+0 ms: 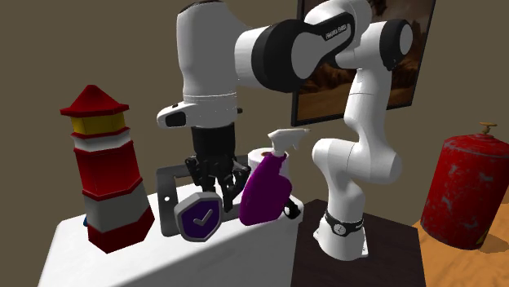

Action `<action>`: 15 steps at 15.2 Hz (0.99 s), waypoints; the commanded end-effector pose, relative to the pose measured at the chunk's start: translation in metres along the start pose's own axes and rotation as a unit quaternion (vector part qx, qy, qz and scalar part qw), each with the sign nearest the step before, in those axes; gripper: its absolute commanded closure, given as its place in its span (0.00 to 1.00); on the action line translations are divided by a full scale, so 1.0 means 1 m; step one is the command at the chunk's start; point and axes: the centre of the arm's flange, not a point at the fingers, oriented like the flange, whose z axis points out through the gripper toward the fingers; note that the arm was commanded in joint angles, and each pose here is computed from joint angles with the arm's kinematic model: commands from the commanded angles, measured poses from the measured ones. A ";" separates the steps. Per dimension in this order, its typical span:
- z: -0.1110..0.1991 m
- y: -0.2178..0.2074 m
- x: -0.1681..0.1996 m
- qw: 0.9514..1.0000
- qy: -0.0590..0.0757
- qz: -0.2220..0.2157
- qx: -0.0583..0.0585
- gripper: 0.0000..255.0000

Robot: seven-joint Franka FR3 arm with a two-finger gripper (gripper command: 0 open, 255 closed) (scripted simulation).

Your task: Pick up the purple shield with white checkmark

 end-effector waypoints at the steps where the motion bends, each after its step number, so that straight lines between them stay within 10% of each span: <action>1: -0.009 -0.001 0.000 1.000 0.000 0.000 0.000 1.00; 15: -0.073 -0.002 -0.001 1.000 0.000 0.000 0.000 1.00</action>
